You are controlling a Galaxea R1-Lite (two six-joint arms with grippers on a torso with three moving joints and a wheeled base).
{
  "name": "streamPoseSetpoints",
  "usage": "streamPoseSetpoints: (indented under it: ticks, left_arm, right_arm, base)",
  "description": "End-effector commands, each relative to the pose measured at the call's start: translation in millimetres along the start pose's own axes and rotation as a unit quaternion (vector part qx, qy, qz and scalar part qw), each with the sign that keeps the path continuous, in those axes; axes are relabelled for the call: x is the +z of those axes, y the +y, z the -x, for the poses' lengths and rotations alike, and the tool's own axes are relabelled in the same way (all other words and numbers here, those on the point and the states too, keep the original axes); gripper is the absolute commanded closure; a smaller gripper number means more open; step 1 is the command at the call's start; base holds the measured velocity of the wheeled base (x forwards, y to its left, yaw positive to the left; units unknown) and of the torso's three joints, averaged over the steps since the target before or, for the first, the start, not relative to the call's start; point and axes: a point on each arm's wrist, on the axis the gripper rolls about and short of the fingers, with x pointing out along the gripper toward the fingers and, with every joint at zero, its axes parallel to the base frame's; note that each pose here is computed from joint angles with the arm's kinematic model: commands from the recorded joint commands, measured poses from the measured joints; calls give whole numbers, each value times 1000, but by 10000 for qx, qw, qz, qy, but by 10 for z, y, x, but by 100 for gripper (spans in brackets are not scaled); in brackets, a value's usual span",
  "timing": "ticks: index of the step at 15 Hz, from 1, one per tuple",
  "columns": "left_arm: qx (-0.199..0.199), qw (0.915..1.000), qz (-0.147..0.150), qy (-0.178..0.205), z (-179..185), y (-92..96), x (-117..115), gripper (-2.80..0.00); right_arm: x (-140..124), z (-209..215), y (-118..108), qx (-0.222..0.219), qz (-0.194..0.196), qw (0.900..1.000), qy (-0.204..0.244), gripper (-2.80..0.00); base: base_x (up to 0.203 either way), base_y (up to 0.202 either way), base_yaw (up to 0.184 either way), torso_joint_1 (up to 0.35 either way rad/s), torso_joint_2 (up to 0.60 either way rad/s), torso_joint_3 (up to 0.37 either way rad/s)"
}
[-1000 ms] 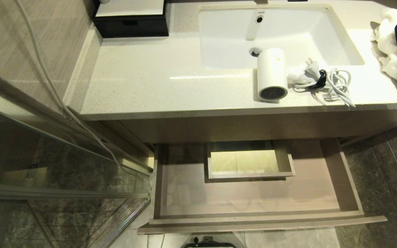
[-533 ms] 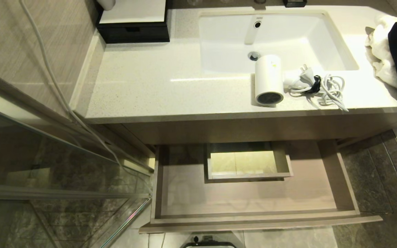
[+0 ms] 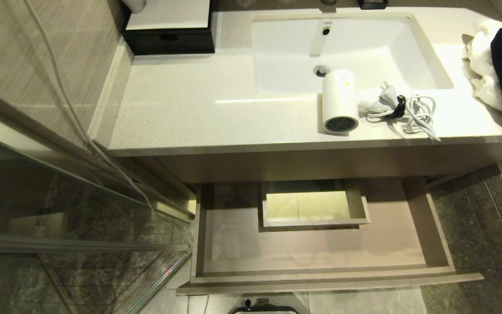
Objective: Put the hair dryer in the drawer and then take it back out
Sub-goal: Pick up the hairdryer
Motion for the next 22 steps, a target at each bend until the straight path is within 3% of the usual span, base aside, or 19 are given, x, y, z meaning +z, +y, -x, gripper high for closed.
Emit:
streamPoseSetpoints:
  ticks: [1, 22]
  left_arm:
    - [9, 10000, 3, -2, 0, 0, 0, 0]
    - [1, 10000, 3, -2, 0, 0, 0, 0]
  right_arm:
    - [-119, 10, 7, 18, 26, 10000, 3, 0]
    - [-123, 10, 7, 22, 126, 9999, 26, 0]
  base:
    - [0, 0, 0, 0, 0, 0]
    - [0, 0, 0, 0, 0, 0]
